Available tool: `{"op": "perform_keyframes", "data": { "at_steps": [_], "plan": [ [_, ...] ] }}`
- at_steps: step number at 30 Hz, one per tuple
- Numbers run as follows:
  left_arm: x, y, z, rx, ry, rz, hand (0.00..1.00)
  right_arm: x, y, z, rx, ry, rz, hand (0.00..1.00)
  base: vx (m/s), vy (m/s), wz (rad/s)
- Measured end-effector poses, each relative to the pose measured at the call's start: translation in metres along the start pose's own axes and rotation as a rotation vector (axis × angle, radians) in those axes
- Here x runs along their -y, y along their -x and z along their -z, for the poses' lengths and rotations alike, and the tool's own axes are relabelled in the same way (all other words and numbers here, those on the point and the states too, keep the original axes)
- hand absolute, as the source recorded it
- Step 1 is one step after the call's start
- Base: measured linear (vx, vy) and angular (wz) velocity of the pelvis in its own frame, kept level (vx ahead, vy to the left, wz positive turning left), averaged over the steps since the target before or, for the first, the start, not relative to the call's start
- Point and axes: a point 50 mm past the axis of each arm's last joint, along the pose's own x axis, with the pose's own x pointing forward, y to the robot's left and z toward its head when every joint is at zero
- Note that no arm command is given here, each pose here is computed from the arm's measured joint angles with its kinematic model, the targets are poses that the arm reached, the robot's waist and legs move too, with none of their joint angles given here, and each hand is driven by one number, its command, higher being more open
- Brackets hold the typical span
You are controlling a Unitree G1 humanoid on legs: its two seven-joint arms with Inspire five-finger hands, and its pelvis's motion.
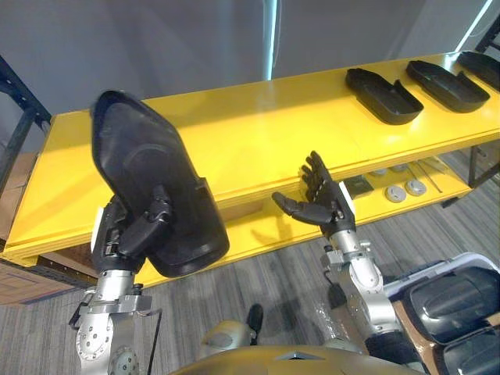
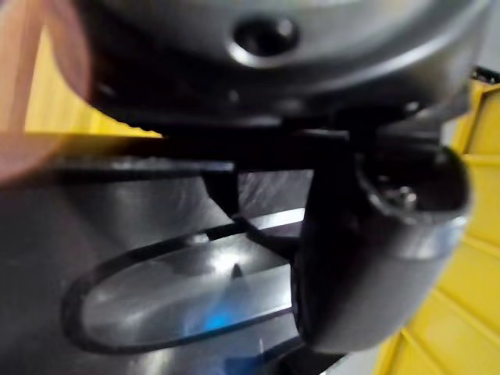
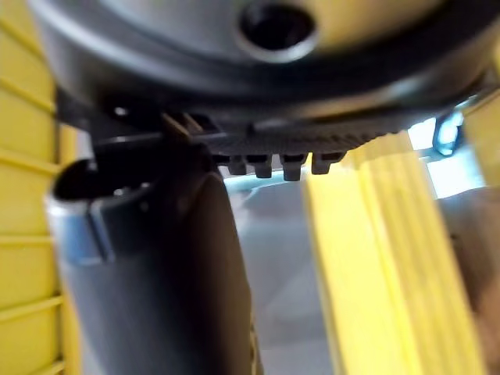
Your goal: Walk over and take three plastic housings, then place them on the shelf
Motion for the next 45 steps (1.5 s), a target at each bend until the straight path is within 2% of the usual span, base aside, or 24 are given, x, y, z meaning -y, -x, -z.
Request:
{"op": "perform_keyframes", "data": {
  "at_steps": [2,4,7,9,12,16,18,22,23,26,32,36,40,45],
  "plan": [
    [0.003,-0.015,-0.002,0.038,0.001,0.012,0.00,0.015,-0.023,-0.049,0.215,0.085,-0.006,1.00,0.07,-0.008,0.48],
    [0.006,-0.021,-0.004,0.074,0.006,0.024,0.00,0.023,-0.030,-0.083,0.365,0.133,0.011,1.00,0.06,-0.047,0.60],
    [0.002,-0.020,-0.014,0.143,-0.024,0.012,0.00,0.016,-0.038,-0.119,0.530,0.145,-0.013,1.00,0.15,-0.093,0.45],
    [0.002,-0.020,-0.022,0.181,-0.038,0.018,0.00,0.013,-0.038,-0.124,0.555,0.143,-0.016,1.00,0.15,-0.124,0.55],
    [0.002,-0.017,-0.034,0.231,-0.064,0.047,0.00,0.015,-0.038,-0.114,0.505,0.136,0.001,1.00,0.15,-0.091,0.53],
    [0.009,-0.018,-0.040,0.260,-0.074,0.115,0.00,0.034,-0.024,-0.092,0.390,0.155,0.068,1.00,0.22,-0.049,0.65],
    [0.011,-0.020,-0.041,0.265,-0.076,0.141,0.00,0.040,-0.023,-0.095,0.398,0.166,0.079,1.00,0.16,0.037,0.40],
    [0.032,-0.028,-0.036,0.277,-0.017,0.235,0.00,0.045,-0.024,-0.107,0.446,0.184,0.101,1.00,0.11,0.250,0.04],
    [0.042,-0.034,-0.034,0.268,0.004,0.288,0.00,0.042,-0.025,-0.104,0.439,0.152,0.112,1.00,0.06,0.333,0.11],
    [0.050,-0.046,-0.034,0.231,-0.001,0.368,0.00,0.037,-0.027,-0.098,0.399,0.138,0.100,1.00,0.04,0.373,-0.05],
    [0.048,-0.046,-0.027,0.133,0.021,0.394,0.00,0.036,-0.022,-0.090,0.370,0.136,0.124,1.00,-0.02,0.061,-0.19],
    [0.060,-0.049,-0.018,0.070,0.068,0.430,0.00,0.040,-0.020,-0.091,0.347,0.179,0.143,1.00,-0.09,-0.079,-0.15],
    [0.083,-0.064,-0.009,0.030,0.117,0.470,0.00,0.059,-0.002,-0.085,0.279,0.203,0.227,1.00,-0.03,-0.100,-0.27],
    [0.089,-0.089,0.001,-0.003,0.067,0.388,0.00,0.069,0.020,-0.077,0.205,0.204,0.272,1.00,0.01,-0.058,-0.51]
  ]
}}
